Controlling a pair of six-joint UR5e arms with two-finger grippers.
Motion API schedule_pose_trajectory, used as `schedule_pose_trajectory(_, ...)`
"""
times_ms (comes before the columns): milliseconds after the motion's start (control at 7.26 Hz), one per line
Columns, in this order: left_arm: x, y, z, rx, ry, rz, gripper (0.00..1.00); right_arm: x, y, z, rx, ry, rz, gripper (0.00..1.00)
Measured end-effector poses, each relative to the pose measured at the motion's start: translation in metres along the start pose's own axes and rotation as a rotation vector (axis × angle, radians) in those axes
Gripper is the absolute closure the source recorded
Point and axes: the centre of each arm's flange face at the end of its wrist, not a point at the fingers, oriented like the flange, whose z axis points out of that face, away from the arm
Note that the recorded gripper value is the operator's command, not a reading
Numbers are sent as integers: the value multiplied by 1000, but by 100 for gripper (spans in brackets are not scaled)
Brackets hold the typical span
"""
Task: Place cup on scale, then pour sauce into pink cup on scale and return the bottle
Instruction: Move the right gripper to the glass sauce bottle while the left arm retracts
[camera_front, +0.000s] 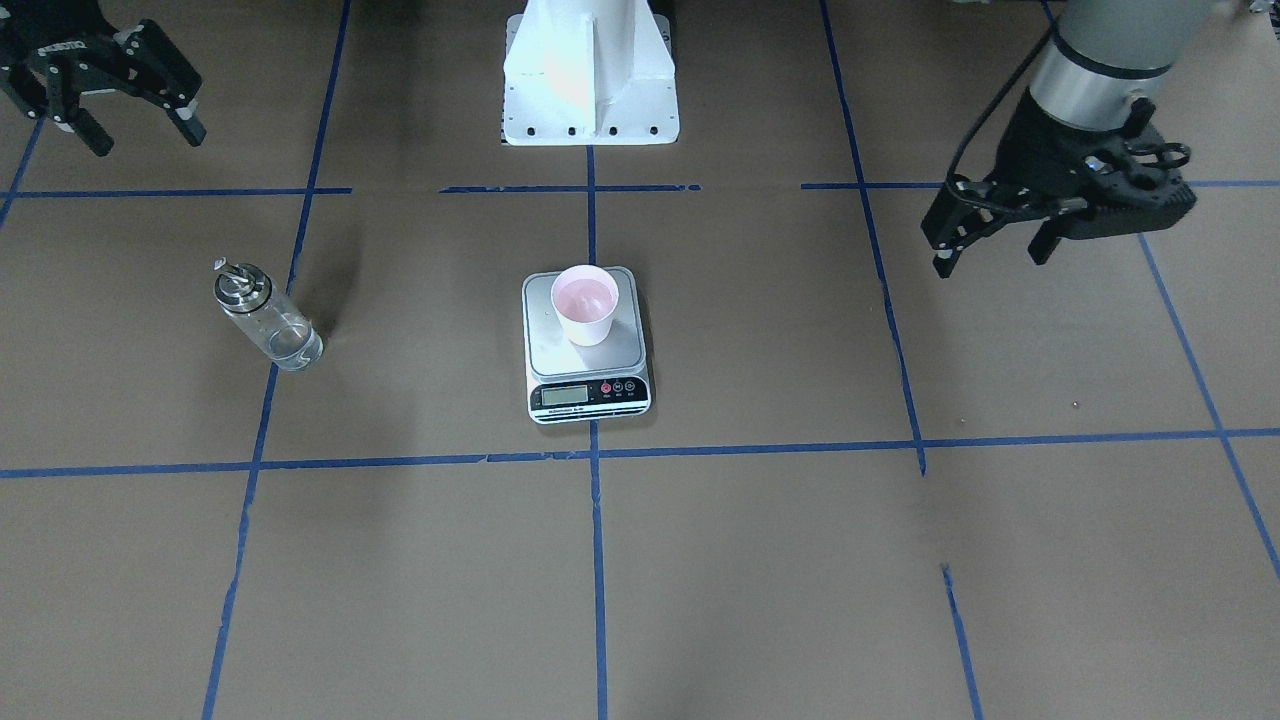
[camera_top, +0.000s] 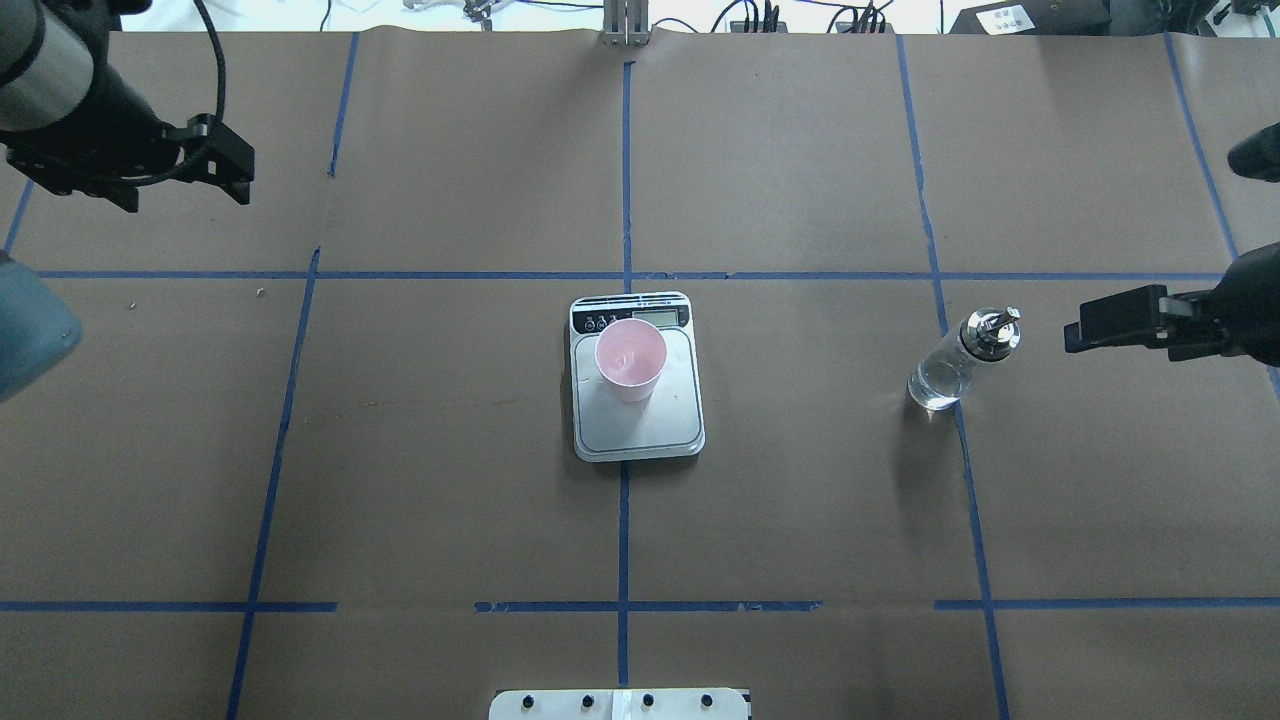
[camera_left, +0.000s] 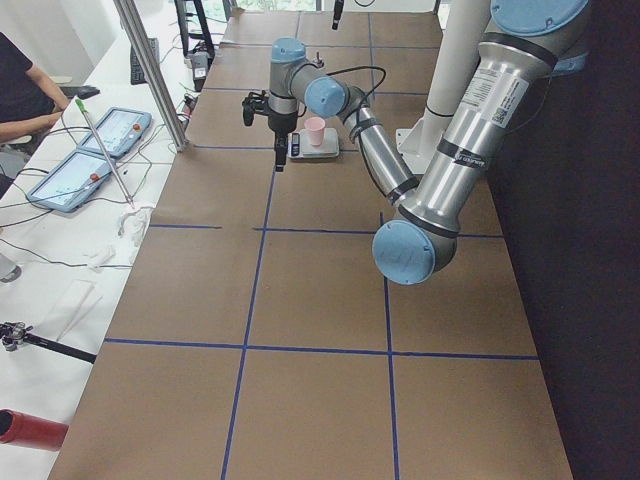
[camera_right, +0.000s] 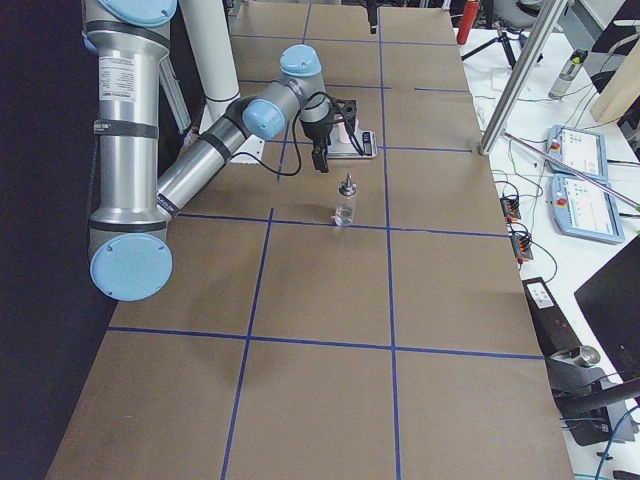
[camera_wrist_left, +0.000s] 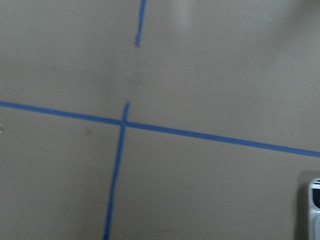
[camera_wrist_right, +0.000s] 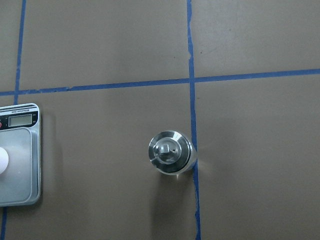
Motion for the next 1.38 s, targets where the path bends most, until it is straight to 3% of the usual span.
schedule_pose_trajectory(276, -39, -14, -5, 17, -32, 49, 0, -20, 47, 37, 101, 52, 27, 0)
schedule_pose_trajectory(827, -73, -15, 2, 6, -65, 88, 0, 21, 102, 152, 397, 71, -53, 0)
schedule_pose_trajectory(1103, -91, -10, 12, -13, -86, 116, 0, 25, 112, 175, 494, 89, -88, 0)
schedule_pose_trajectory(1378, -119, -5, 21, -38, -113, 169, 0, 13, 110, 191, 555, 84, -92, 0)
